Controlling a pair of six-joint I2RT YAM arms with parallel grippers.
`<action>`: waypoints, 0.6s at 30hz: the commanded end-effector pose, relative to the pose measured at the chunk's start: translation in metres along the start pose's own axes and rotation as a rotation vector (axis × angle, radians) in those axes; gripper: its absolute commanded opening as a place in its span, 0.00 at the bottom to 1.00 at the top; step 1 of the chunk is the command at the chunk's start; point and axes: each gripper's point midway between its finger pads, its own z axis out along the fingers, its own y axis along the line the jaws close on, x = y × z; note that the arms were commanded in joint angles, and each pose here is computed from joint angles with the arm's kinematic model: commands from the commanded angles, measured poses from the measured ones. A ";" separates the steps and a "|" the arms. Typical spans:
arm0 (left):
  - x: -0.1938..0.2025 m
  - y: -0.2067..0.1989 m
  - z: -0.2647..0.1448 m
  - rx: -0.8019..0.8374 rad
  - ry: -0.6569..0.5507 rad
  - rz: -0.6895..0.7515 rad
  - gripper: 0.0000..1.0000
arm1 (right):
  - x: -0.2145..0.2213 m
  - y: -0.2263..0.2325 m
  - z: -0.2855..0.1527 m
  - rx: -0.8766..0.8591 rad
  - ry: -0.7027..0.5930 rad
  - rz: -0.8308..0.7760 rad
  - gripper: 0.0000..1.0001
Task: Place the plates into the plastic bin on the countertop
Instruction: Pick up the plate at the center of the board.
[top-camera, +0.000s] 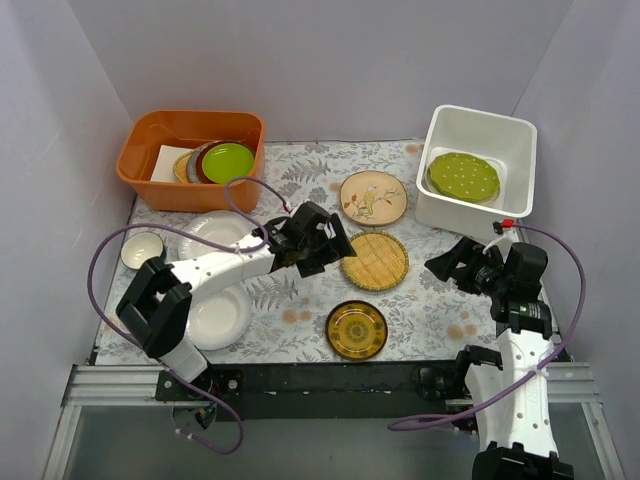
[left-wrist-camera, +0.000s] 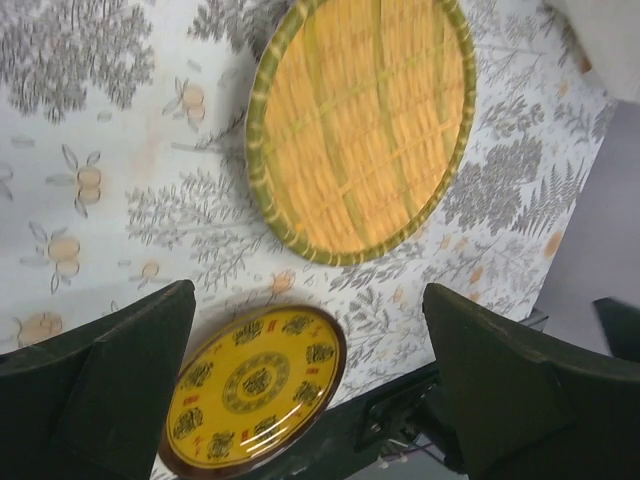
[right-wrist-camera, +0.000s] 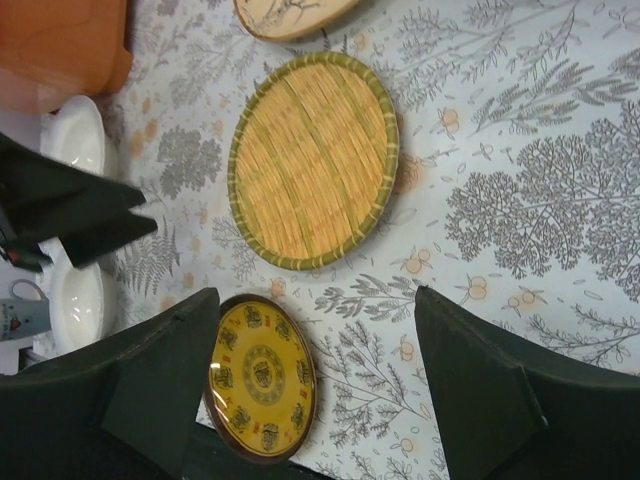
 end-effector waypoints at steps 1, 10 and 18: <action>-0.033 -0.024 0.012 0.081 0.011 0.026 0.98 | 0.014 -0.006 0.002 -0.009 0.007 -0.026 0.86; -0.091 -0.057 0.067 0.125 0.018 0.052 0.93 | 0.031 -0.017 0.007 -0.003 0.040 -0.024 0.86; -0.109 -0.044 0.117 0.097 0.054 0.019 0.89 | 0.033 -0.018 0.010 -0.007 0.047 -0.015 0.85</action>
